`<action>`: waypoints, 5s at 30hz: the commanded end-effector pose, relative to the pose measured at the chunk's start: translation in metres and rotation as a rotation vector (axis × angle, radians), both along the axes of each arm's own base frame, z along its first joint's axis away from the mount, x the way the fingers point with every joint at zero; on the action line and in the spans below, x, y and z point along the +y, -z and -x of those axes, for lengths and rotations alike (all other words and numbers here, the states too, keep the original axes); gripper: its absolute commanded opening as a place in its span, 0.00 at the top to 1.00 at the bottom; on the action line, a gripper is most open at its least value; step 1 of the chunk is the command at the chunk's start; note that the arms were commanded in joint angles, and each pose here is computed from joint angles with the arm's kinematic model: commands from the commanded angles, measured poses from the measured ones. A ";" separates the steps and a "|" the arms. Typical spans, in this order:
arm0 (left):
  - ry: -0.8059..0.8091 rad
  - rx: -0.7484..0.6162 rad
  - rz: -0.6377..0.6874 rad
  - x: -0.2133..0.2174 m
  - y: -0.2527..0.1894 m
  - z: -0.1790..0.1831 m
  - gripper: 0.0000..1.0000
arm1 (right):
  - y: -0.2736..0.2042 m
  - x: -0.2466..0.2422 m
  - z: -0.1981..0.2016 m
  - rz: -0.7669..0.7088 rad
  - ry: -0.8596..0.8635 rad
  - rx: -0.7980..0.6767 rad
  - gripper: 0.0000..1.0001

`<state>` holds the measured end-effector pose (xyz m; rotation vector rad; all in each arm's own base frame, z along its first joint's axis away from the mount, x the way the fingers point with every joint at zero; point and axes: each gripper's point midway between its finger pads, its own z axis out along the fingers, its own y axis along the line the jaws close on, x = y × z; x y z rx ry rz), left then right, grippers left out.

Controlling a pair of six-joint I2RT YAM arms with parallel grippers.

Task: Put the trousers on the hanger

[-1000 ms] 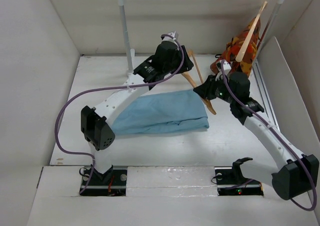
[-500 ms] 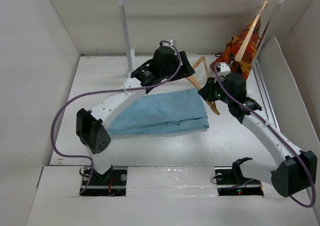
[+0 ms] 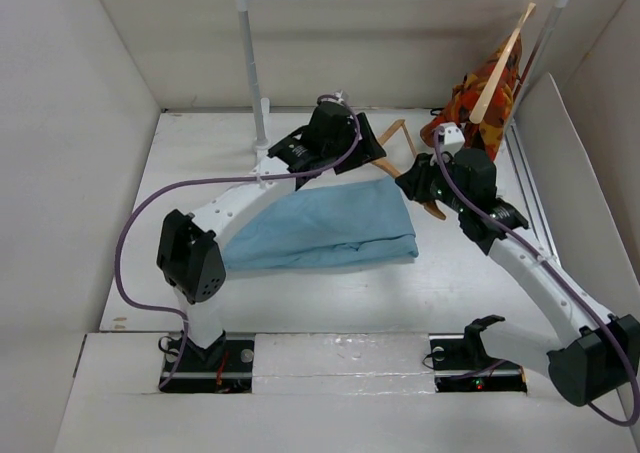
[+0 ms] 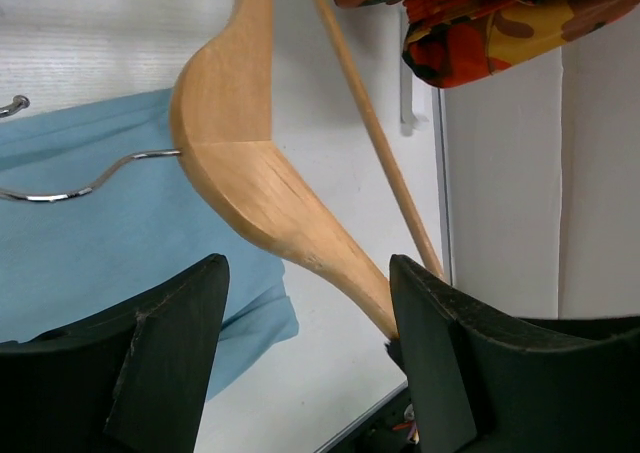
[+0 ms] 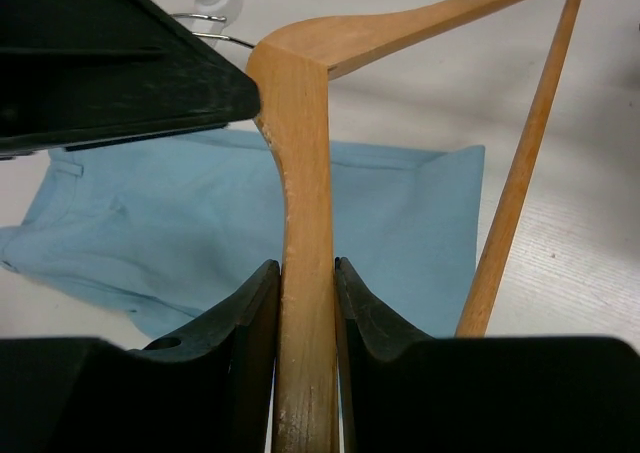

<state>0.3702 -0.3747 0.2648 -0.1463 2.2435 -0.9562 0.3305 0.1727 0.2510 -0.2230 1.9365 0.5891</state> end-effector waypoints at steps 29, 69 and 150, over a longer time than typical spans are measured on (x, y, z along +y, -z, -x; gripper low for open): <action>-0.147 0.140 0.297 -0.006 0.034 -0.026 0.65 | -0.002 0.036 0.014 -0.147 -0.092 -0.064 1.00; -0.263 0.198 0.146 -0.038 0.175 0.022 1.00 | 0.178 -0.051 -0.048 0.154 -0.148 0.332 0.53; -0.222 -0.111 -0.405 0.109 0.076 0.059 1.00 | 0.203 -0.138 -0.031 -0.072 0.125 0.463 0.85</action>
